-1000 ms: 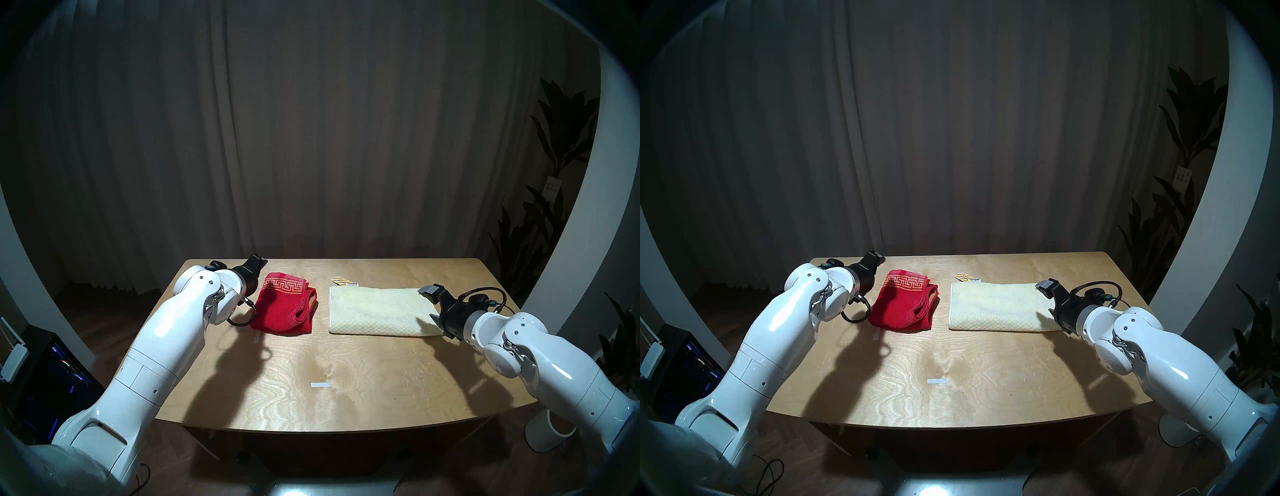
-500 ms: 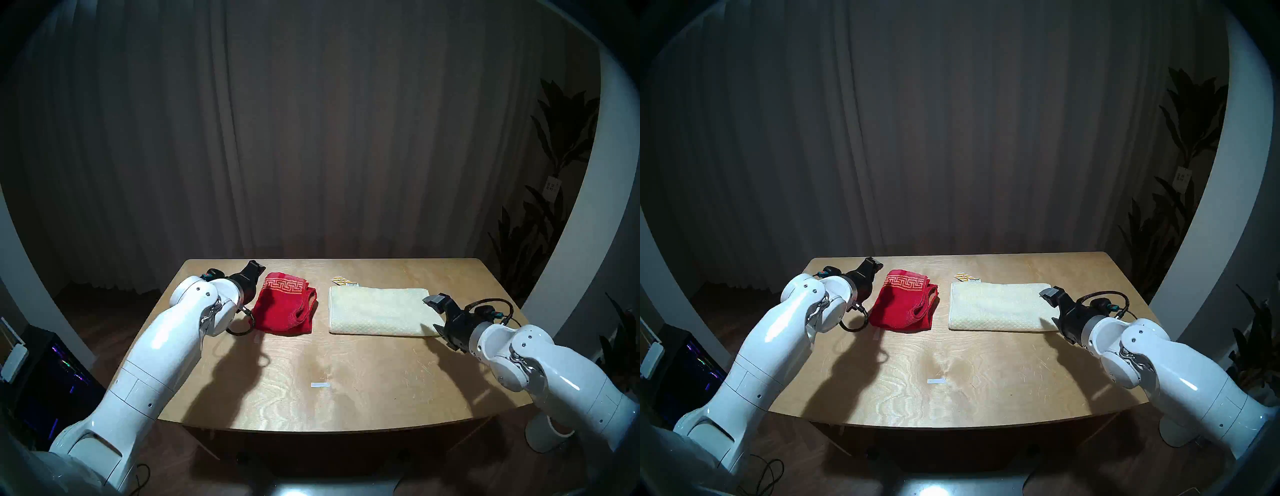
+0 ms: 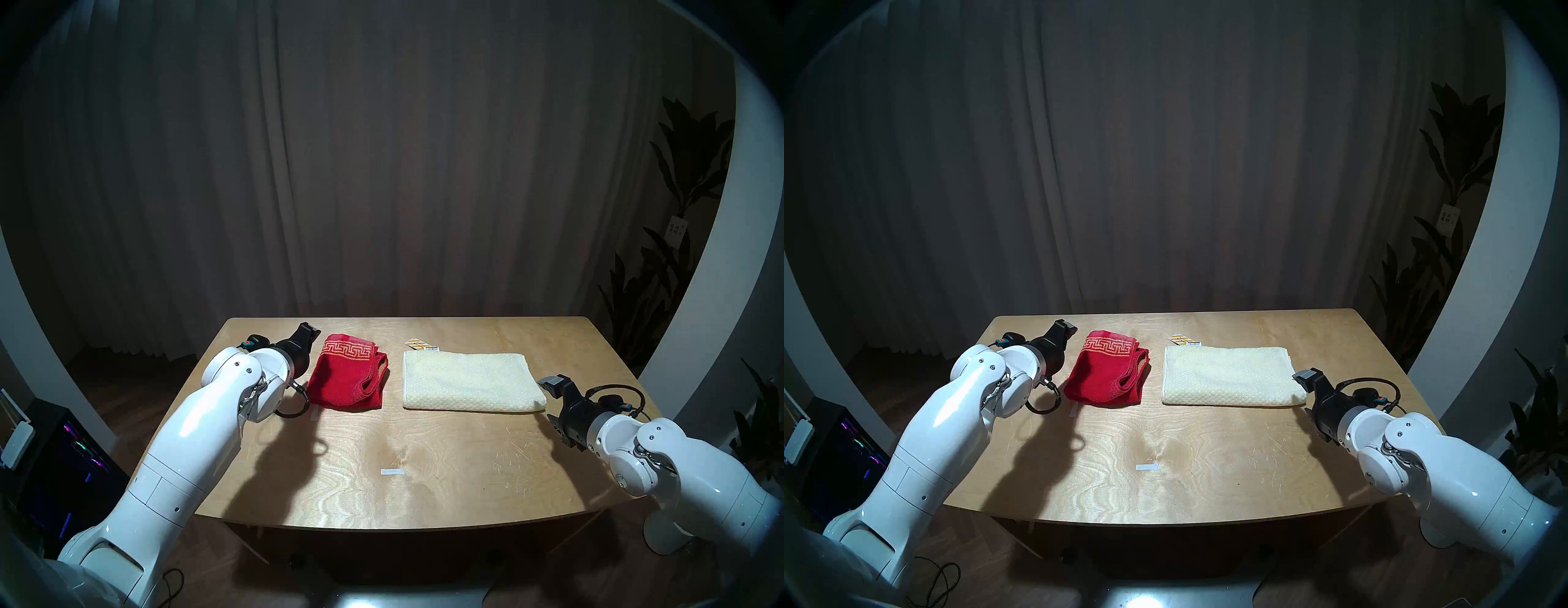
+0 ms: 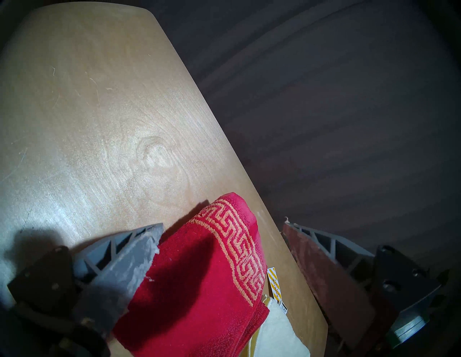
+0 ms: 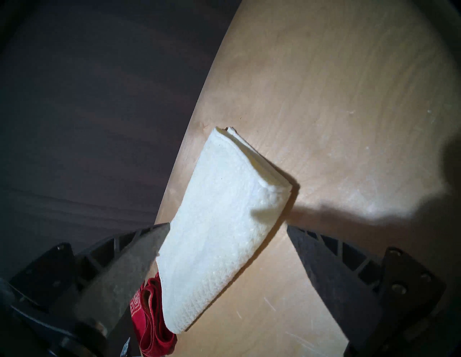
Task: Fold each towel twice and stack them on table
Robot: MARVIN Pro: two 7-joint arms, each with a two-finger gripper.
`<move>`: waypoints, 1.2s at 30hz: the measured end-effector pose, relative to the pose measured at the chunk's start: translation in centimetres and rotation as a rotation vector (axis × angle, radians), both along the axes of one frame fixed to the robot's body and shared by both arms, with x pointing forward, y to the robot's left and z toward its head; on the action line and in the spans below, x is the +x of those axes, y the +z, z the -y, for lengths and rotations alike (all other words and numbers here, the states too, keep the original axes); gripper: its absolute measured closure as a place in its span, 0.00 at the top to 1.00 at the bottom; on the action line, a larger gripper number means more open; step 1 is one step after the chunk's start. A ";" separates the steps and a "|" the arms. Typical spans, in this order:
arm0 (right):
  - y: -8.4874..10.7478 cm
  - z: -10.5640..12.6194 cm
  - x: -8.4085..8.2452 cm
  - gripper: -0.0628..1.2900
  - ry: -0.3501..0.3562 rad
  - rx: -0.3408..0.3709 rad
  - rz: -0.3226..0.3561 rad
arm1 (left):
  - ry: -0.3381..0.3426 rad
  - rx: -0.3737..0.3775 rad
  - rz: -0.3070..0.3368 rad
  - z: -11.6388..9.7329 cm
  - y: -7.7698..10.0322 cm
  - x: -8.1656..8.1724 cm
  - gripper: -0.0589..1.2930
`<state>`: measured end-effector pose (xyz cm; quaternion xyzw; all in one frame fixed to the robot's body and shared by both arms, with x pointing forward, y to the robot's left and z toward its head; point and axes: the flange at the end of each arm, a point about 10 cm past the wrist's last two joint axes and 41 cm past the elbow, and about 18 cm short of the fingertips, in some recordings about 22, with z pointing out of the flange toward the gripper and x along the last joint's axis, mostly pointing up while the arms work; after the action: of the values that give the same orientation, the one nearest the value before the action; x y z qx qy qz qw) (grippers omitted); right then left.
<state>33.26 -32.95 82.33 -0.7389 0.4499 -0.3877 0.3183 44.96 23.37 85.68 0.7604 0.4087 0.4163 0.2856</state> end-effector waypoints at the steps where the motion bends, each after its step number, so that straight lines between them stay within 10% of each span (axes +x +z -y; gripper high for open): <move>1: -0.1 0.3 -0.2 0.95 -0.019 0.005 -0.002 | 0.003 0.000 0.004 -0.1 0.0 -0.1 0.94; 20: -0.9 1.7 -2.8 0.95 -0.224 0.141 -0.001 | 0.046 -0.005 0.071 -1.0 1.0 -1.9 0.94; 36: 3.0 0.2 -4.8 0.95 -0.361 0.303 0.141 | 0.110 -0.019 0.168 -1.9 2.2 -4.2 0.94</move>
<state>28.49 -33.18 85.36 -0.5614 0.6044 -0.4172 0.3815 40.75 25.28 87.85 0.6963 0.4283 0.4897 0.3030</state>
